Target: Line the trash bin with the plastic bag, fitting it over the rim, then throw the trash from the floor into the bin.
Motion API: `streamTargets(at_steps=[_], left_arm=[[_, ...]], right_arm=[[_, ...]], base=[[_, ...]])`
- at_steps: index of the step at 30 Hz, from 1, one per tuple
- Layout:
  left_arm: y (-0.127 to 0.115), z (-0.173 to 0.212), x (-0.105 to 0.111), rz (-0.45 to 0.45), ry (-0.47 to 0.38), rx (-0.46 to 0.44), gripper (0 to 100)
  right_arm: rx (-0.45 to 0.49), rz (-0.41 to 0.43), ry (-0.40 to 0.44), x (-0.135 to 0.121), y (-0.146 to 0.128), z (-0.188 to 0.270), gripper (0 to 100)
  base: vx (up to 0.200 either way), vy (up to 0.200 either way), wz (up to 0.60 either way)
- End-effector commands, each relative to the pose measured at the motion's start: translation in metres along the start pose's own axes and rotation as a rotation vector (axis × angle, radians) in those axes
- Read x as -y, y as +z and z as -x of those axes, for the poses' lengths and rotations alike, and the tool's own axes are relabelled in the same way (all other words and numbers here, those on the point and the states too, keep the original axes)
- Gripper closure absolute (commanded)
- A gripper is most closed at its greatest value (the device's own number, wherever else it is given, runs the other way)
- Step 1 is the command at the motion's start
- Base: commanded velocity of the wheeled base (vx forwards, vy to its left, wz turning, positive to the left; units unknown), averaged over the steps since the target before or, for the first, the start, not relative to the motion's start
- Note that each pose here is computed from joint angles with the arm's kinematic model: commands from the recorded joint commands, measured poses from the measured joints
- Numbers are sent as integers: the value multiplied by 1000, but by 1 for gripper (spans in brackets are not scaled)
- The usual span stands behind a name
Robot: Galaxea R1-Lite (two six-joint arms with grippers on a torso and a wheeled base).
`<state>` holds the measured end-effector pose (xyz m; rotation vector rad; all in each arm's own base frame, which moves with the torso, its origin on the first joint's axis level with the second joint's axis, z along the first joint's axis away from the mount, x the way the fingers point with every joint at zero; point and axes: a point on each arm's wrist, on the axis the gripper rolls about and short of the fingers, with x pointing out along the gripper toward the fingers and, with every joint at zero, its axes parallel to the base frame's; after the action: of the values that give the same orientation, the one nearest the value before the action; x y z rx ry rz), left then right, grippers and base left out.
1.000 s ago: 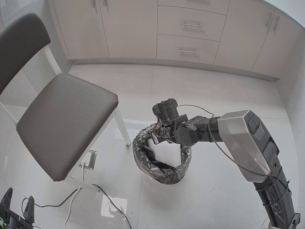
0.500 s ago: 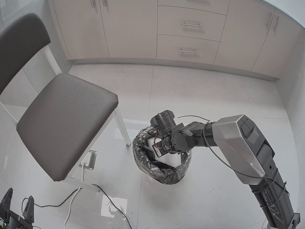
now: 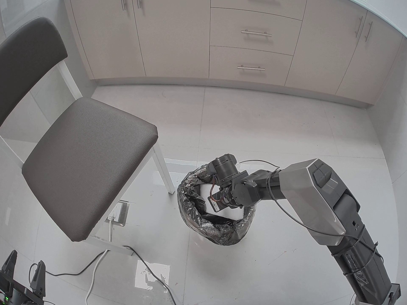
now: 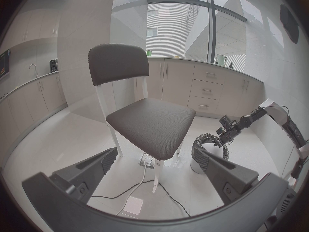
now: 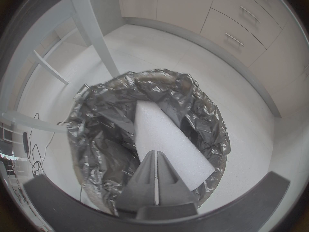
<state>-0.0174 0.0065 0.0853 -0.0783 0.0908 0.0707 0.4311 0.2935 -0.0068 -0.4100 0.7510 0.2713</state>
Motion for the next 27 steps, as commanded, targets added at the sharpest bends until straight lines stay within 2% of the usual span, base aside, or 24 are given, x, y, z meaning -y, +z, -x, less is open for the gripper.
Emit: streamTargets(at_steps=[1,5,15,27], left_arm=[[0,0,0,0,0,-2,0],[0,0,0,0,0,-2,0],[0,0,0,0,0,-2,0],[0,0,0,0,0,-2,0]], right_arm=[[11,21,-8,-1,-13,-22,100],[47,36,-10,-4,-18,-33,100],[23,28,-16,-4,-42,-61,100],[1,24,-14,-3,-52,-70,100]], base=[[0,0,0],[0,0,0],[0,0,0],[0,0,0]])
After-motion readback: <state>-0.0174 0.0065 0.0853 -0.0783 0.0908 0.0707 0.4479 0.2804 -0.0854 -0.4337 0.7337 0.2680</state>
